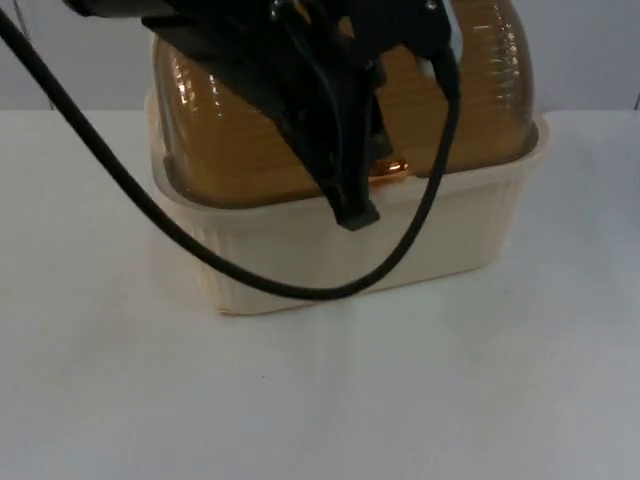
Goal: Open the box lid with the left hand, place the block into the box with the right hand, then close the box lid with the left hand.
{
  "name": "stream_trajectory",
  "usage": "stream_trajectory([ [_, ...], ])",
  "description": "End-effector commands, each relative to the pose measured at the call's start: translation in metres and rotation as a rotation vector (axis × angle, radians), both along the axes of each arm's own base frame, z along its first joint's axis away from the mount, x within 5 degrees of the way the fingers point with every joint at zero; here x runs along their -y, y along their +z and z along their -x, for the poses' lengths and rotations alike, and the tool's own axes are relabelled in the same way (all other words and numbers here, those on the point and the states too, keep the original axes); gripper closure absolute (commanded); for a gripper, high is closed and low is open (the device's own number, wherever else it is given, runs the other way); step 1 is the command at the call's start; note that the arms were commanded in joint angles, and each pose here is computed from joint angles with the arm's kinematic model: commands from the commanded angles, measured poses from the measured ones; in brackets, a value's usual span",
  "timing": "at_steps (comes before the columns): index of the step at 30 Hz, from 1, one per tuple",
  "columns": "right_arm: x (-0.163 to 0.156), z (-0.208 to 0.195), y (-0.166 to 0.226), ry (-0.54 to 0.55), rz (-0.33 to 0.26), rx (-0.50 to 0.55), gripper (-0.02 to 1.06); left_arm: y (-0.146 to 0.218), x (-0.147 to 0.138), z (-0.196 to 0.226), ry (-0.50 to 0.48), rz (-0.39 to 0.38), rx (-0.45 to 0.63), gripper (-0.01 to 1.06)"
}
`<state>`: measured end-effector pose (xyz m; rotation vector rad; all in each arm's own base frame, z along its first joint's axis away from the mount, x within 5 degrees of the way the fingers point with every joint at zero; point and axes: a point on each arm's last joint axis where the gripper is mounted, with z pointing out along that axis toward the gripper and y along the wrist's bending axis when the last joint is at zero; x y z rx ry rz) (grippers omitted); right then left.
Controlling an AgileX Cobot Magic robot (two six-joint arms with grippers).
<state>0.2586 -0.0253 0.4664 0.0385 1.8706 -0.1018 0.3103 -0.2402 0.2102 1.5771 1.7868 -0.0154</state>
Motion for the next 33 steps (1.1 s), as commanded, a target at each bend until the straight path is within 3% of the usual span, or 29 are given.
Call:
stream_trajectory([
  [1,-0.002,0.003,0.001,0.005,0.001,0.006,0.0,0.005,0.004,0.009,-0.023,0.006,0.021,1.05],
  [5,-0.002,0.005,0.003,0.003,0.008,0.011,0.0,0.014,0.009,0.025,-0.005,0.063,-0.004,1.05],
  [10,-0.002,0.008,0.005,0.003,0.008,0.018,0.0,0.054,0.008,0.037,0.121,0.302,-0.042,1.05],
  [12,-0.002,0.008,0.005,0.003,0.008,0.018,0.0,0.063,0.005,0.038,0.139,0.344,-0.04,1.05],
  [15,-0.002,0.008,0.004,0.003,0.008,0.016,0.0,0.101,-0.005,0.048,0.226,0.545,-0.043,1.05],
  [17,-0.002,0.008,0.004,0.003,0.008,0.016,0.0,0.107,-0.008,0.049,0.237,0.57,-0.044,1.05],
  [20,-0.002,0.008,0.004,0.004,-0.001,0.013,0.0,0.142,-0.036,0.05,0.325,0.719,-0.006,1.05],
  [23,-0.002,0.008,0.004,0.003,-0.006,0.011,0.0,0.158,-0.063,0.045,0.392,0.764,0.047,1.05],
  [26,-0.003,0.008,0.004,0.005,-0.013,0.012,0.0,0.174,-0.118,0.03,0.586,0.853,0.109,1.05],
  [27,-0.003,0.008,0.004,0.005,-0.013,0.012,0.0,0.174,-0.118,0.03,0.586,0.853,0.109,1.05],
  [31,-0.003,0.008,0.004,0.003,-0.018,0.012,0.0,0.179,-0.188,0.014,0.862,0.984,0.137,1.05],
  [33,-0.003,0.008,0.004,0.0,-0.028,0.013,0.0,0.178,-0.2,0.012,0.906,0.998,0.132,1.05],
])
